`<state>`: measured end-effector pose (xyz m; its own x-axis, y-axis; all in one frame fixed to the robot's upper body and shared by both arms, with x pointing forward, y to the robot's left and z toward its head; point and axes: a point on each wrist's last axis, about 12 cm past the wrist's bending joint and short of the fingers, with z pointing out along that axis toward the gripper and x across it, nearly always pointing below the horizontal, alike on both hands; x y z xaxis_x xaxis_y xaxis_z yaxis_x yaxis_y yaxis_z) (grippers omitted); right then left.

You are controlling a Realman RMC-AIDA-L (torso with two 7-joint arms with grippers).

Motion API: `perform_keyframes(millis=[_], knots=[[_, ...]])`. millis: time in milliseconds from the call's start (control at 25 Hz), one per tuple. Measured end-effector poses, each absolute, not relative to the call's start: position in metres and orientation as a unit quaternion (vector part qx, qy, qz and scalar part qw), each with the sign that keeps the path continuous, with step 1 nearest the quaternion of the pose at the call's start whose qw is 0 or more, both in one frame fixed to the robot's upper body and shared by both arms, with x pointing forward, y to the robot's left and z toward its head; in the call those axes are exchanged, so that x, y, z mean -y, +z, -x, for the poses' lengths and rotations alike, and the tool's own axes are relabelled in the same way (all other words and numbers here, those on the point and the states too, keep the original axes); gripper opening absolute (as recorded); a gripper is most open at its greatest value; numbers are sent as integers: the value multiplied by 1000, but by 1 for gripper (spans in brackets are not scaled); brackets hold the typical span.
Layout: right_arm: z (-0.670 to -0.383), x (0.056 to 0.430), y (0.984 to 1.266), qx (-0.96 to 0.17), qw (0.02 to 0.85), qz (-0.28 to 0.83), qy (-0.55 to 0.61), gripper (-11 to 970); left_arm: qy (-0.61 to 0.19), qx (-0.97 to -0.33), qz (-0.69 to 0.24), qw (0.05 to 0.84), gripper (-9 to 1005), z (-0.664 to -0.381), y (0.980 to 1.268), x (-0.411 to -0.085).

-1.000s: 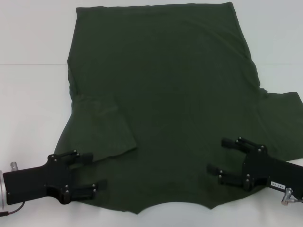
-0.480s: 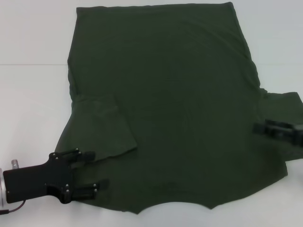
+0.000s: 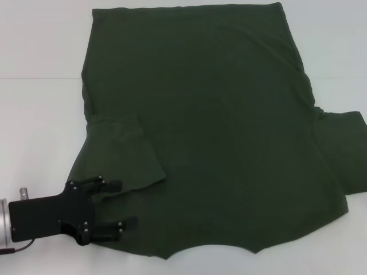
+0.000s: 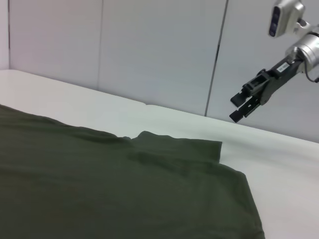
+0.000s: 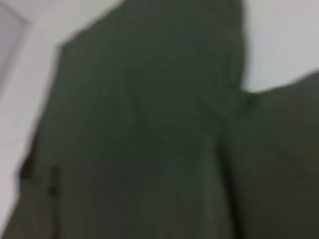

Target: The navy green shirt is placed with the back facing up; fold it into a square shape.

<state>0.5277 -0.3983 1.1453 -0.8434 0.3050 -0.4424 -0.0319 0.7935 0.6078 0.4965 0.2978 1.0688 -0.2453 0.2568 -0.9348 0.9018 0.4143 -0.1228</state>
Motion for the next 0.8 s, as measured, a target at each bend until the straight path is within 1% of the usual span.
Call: perform_keyframes(millis=[240, 480, 600, 800], knots=[[-542, 408, 1162, -940, 234, -115, 221, 893, -355, -702, -417, 455, 860, -500, 1070, -294], [-560, 405, 1169, -957, 217, -119, 154, 893, -358, -702, -417, 453, 860, -499, 1069, -293], [-565, 402, 1168, -959, 216, -116, 142, 892, -358, -702, -416, 453, 860, -498, 1068, -293], [-571, 401, 1154, -959, 215, -124, 139, 892, -359, -704, -414, 453, 860, -497, 1067, -294]])
